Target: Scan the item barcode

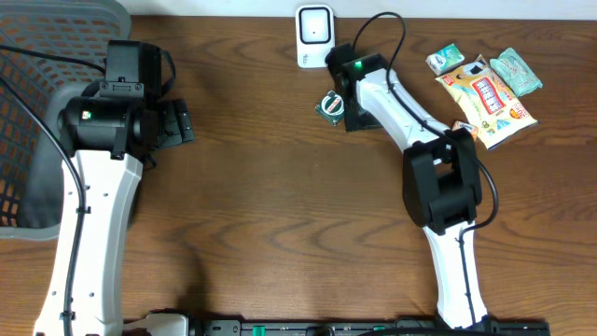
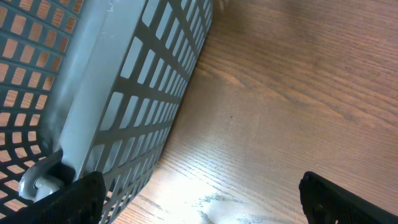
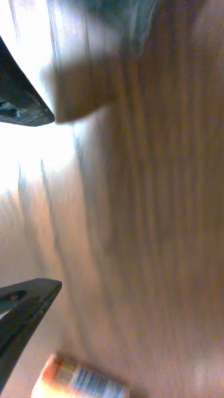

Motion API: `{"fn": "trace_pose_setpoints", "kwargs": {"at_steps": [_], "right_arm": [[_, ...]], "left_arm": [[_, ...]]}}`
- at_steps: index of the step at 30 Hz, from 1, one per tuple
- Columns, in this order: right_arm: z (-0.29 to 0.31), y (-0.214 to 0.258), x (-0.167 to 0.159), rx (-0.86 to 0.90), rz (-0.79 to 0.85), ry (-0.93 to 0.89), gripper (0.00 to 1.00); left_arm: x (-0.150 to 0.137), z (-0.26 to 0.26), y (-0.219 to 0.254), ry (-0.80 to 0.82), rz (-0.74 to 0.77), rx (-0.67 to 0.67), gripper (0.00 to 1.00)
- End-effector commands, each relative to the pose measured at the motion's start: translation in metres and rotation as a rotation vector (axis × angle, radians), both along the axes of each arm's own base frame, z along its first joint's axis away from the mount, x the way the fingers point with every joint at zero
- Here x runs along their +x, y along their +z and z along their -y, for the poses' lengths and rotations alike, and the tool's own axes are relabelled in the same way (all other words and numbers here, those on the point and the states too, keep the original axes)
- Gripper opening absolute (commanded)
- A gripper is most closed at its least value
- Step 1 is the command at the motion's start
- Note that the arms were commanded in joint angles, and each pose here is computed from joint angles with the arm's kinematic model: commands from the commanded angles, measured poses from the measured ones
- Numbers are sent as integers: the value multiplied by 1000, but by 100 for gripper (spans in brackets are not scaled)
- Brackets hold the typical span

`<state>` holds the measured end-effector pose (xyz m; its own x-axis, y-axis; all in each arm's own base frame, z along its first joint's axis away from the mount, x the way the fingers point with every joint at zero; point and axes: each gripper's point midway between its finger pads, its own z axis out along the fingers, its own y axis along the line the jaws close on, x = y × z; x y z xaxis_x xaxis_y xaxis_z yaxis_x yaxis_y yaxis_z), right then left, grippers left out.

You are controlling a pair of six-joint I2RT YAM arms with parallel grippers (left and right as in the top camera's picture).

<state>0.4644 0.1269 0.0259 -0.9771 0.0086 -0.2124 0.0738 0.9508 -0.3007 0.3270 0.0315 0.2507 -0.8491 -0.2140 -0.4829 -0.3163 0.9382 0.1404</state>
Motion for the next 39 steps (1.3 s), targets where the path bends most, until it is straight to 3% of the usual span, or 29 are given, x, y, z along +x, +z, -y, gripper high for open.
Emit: {"fn": "trace_pose_setpoints", "kwargs": {"at_steps": [1,4,9,13,16,22,25,39], "right_arm": [[-62,30,0,300,5,173,71],[-110,41,13,505,67,262,68],[-122,54,41,524,208,247,64],[-129,61,57,549,283,234,55],[-135,54,61,552,296,239,56],[-125,-3,54,396,232,210,58],[-117,-8,47,356,203,198,54],[-14,35,8,-163,123,110,53]], "left_arm": [[-1,-5,6,17,15,12,98],[-1,-5,6,17,15,12,98],[-1,-5,6,18,16,12,98],[-1,-5,6,17,15,12,98],[-1,-5,6,17,15,12,98],[-1,-5,6,17,15,12,98],[-1,-5,6,17,15,12,98],[-1,-5,6,17,15,12,98]]}}
